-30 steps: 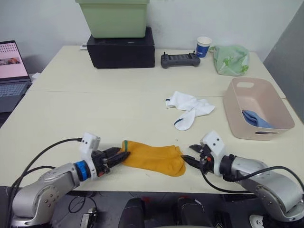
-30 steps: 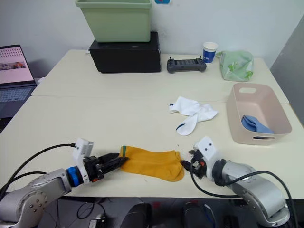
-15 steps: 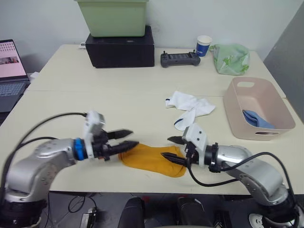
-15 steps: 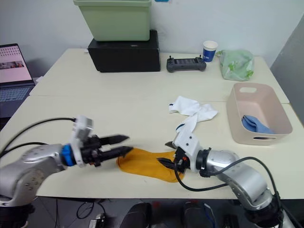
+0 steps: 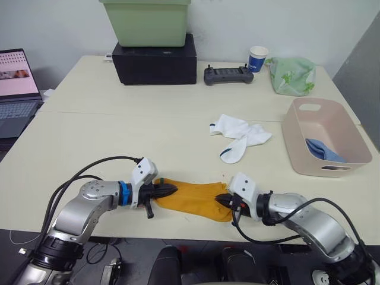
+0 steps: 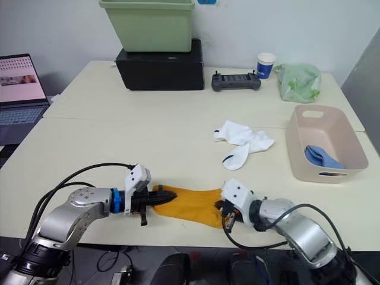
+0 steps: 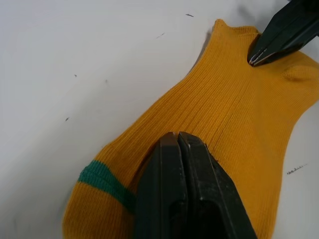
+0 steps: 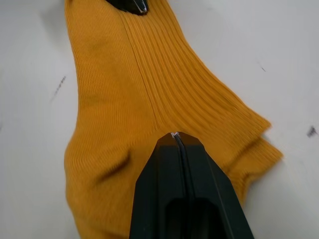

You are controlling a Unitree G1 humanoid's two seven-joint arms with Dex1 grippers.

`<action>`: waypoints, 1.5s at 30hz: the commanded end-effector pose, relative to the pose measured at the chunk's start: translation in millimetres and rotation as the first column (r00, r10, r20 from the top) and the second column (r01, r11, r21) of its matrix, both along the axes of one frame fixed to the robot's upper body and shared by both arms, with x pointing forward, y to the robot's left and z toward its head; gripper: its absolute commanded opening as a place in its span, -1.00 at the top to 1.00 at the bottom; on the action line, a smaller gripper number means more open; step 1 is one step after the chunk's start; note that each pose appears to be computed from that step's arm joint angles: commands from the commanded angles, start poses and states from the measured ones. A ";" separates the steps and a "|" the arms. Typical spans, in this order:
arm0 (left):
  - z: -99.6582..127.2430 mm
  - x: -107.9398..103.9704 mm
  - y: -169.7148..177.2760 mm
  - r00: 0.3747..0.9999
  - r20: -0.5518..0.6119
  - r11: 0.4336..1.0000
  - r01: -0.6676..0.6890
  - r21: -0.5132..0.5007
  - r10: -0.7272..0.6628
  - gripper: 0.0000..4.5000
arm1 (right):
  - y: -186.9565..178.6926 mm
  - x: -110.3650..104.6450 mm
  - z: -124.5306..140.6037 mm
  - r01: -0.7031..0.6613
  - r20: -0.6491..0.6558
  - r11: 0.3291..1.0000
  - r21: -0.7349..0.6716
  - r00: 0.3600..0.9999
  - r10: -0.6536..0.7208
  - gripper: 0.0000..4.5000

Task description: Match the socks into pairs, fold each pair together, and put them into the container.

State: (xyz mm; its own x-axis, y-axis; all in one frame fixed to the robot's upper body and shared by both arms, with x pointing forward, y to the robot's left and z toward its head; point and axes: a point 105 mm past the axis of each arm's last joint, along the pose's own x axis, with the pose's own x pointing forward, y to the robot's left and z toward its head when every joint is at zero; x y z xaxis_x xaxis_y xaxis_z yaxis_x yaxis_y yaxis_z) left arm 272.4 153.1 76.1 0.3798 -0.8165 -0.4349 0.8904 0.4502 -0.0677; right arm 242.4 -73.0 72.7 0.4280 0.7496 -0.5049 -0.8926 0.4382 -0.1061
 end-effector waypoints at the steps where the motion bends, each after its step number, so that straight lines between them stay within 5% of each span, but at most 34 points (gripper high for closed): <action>1: -18.9 -3.9 5.3 0.999 -0.036 0.998 -0.030 0.047 0.032 0.98 | -22.7 2.6 -7.8 0.061 -0.021 0.997 -0.056 0.998 -0.062 0.99; 5: 29.8 -5.0 -4.3 0.996 0.070 0.991 0.064 -0.120 -0.056 0.98 | -1.9 -0.4 40.4 -0.051 0.102 0.989 0.136 0.994 0.037 0.99; 7: 40.1 -8.3 -7.6 0.990 0.081 0.985 0.125 -0.123 -0.115 0.98 | 3.5 5.8 46.0 -0.056 0.131 0.989 0.136 0.991 0.038 0.99; 14: 3.3 -0.1 -7.1 0.995 0.010 0.995 0.100 -0.013 -0.100 0.98 | 27.2 32.0 14.6 0.003 0.109 0.999 0.044 0.994 -0.008 0.99; 19: -18.9 0.1 9.9 0.997 -0.011 0.994 0.079 0.073 -0.078 0.98 | 0.8 24.2 -4.9 0.060 0.041 0.998 -0.031 0.997 -0.059 0.99; 22: -16.9 -4.0 8.1 0.995 -0.008 0.994 0.098 0.046 -0.098 0.98 | -17.0 19.1 -8.8 0.085 0.032 0.995 -0.058 0.996 -0.083 0.99; 26: 2.2 -5.1 -2.5 0.990 0.048 0.990 0.137 -0.018 -0.136 0.98 | -7.5 7.4 21.0 0.026 0.086 0.994 0.104 0.996 -0.035 0.99; 31: 28.6 9.1 -12.9 0.981 0.123 0.986 0.156 -0.052 -0.149 0.98 | -22.3 14.3 51.2 0.141 0.091 0.959 0.245 0.982 -0.167 0.99; 34: 7.2 7.6 -7.2 0.983 0.078 0.986 0.164 0.017 -0.165 1.00 | -37.9 12.9 46.3 0.223 0.016 0.941 0.254 0.972 -0.235 0.74; 43: -6.5 -0.9 -6.9 0.982 0.053 0.983 0.181 0.024 -0.182 1.00 | -14.8 -17.4 9.7 0.238 -0.173 0.952 0.192 0.963 -0.205 -0.70; 45: -5.3 -0.1 -6.1 0.983 0.058 0.984 0.175 0.022 -0.176 1.00 | -8.0 -21.7 -1.8 0.247 -0.214 0.955 0.167 0.954 -0.209 -0.70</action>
State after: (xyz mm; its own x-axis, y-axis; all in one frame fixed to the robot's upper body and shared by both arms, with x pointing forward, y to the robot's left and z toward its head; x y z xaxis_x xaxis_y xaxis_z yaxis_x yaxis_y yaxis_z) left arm 277.0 149.5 74.5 0.2771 -0.8631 -0.4222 0.9525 0.3045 0.0027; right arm 226.7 -87.9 74.3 0.5284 0.7279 -0.4370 -0.7524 0.6399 0.1561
